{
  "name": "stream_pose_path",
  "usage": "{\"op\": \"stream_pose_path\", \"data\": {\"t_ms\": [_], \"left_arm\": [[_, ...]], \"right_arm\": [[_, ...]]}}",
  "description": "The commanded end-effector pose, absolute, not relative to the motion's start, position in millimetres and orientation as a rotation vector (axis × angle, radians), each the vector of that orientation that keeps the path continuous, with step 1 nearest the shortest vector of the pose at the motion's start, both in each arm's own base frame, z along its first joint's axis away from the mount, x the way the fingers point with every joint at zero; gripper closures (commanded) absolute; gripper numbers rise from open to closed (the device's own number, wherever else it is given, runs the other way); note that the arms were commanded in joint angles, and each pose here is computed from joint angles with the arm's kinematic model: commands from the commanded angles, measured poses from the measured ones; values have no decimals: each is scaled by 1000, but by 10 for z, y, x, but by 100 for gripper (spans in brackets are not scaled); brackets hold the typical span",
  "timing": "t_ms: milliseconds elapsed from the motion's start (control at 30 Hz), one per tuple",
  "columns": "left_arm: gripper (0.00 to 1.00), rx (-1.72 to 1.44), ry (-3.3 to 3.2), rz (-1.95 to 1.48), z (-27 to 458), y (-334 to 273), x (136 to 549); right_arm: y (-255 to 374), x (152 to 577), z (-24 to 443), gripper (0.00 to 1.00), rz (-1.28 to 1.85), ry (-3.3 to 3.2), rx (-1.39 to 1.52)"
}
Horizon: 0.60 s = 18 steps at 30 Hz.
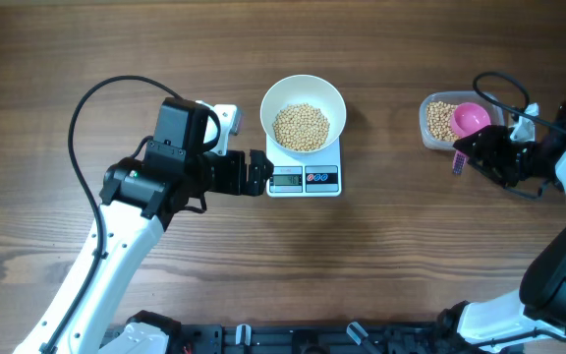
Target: Scoop item into bowl and weigh 150g on scale
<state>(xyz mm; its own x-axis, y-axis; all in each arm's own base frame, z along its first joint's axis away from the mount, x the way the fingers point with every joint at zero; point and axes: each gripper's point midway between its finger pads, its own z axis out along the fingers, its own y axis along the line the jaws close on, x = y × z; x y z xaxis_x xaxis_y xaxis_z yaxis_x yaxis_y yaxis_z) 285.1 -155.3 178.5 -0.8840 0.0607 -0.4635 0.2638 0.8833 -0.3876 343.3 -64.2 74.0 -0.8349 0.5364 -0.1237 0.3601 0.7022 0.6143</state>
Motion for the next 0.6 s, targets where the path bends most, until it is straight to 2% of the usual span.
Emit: {"op": "stream_pose_path", "data": {"t_ms": [0, 233, 400, 567], "left_arm": [[0, 266, 2607, -633, 1759, -1579, 2829], [0, 266, 2607, -633, 1759, -1579, 2829], [0, 266, 2607, -633, 1759, -1579, 2829], [0, 266, 2607, -633, 1759, -1579, 2829]], "right_arm": [[-596, 3423, 651, 48, 907, 2623, 728], [-598, 3429, 579, 54, 917, 2632, 739], [-601, 3435, 580, 64, 916, 2630, 737], [-602, 3437, 580, 63, 915, 2629, 736]]}}
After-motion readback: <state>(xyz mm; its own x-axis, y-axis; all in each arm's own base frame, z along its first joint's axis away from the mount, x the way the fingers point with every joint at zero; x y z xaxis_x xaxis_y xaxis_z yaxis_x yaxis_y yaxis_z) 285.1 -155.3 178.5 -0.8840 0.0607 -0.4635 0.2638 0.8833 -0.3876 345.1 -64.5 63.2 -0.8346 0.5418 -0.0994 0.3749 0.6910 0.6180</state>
